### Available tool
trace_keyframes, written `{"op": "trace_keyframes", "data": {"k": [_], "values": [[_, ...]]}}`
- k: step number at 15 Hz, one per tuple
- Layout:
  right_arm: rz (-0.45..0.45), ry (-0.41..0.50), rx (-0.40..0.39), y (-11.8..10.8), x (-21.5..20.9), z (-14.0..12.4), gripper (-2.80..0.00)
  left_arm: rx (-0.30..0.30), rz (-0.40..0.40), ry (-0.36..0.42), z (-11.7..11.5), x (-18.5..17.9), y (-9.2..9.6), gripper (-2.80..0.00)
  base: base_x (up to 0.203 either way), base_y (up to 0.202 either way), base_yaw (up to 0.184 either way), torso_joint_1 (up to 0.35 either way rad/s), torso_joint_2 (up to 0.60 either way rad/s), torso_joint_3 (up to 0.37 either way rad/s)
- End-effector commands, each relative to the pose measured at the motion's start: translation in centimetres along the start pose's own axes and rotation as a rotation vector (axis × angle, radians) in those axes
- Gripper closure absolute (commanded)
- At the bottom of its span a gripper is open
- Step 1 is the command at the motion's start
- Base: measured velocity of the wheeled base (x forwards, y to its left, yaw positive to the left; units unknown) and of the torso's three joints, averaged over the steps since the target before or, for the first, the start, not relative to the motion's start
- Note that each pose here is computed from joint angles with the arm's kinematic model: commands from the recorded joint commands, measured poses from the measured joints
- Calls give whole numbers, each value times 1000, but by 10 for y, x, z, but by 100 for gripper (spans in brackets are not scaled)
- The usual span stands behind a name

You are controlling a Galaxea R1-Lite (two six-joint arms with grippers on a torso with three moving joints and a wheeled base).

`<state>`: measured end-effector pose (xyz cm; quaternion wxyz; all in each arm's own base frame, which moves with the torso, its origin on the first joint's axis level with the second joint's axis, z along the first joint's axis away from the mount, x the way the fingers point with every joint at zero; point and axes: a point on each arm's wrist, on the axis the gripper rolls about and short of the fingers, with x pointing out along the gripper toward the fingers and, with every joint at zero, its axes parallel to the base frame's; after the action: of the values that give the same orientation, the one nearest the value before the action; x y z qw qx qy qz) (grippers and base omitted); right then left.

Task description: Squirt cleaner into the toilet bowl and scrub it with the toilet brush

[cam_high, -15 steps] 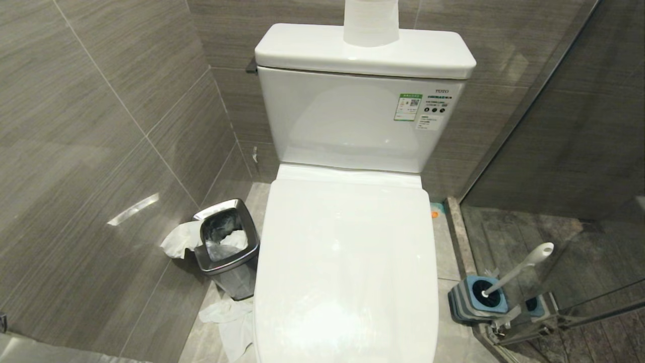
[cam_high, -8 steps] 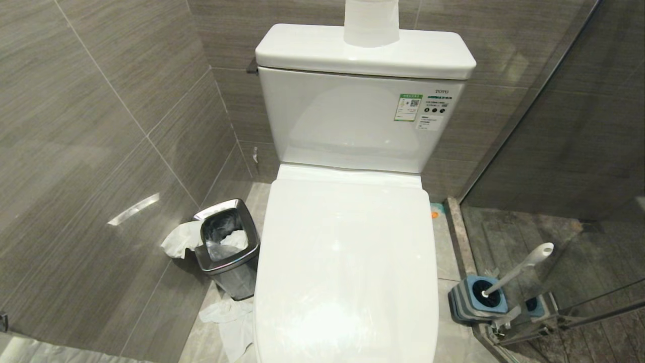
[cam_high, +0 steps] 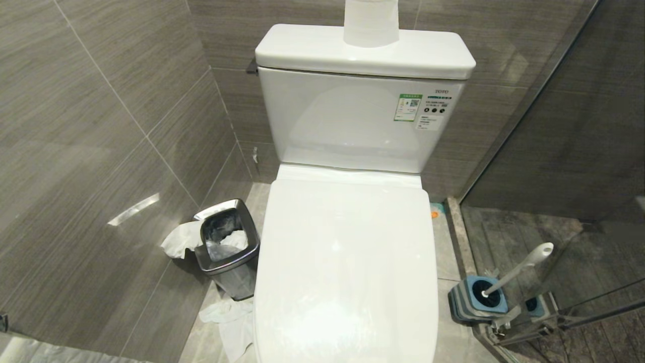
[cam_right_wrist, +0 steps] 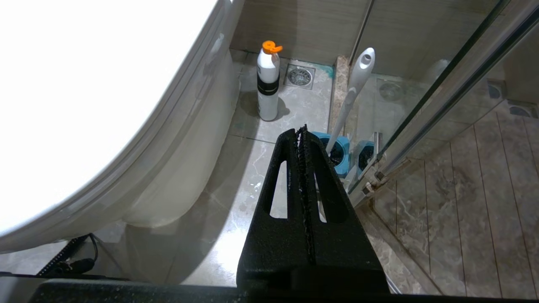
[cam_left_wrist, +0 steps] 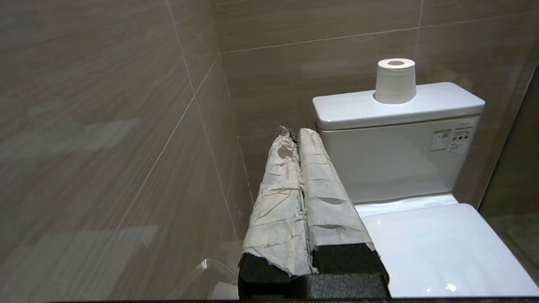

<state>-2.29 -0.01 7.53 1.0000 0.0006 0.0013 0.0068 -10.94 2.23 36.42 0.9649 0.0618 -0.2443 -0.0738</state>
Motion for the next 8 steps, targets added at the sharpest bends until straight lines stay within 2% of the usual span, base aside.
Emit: {"op": "trace_keyframes", "data": {"k": [1, 8], "values": [[0, 2, 0, 0, 0, 0, 0, -6, 19, 1, -5, -10, -3, 0, 0, 0, 0, 0, 0, 0], [0, 0, 0, 0, 0, 0, 0, -15, 44, -5, -22, -36, -15, 0, 0, 0, 0, 0, 0, 0]]}}
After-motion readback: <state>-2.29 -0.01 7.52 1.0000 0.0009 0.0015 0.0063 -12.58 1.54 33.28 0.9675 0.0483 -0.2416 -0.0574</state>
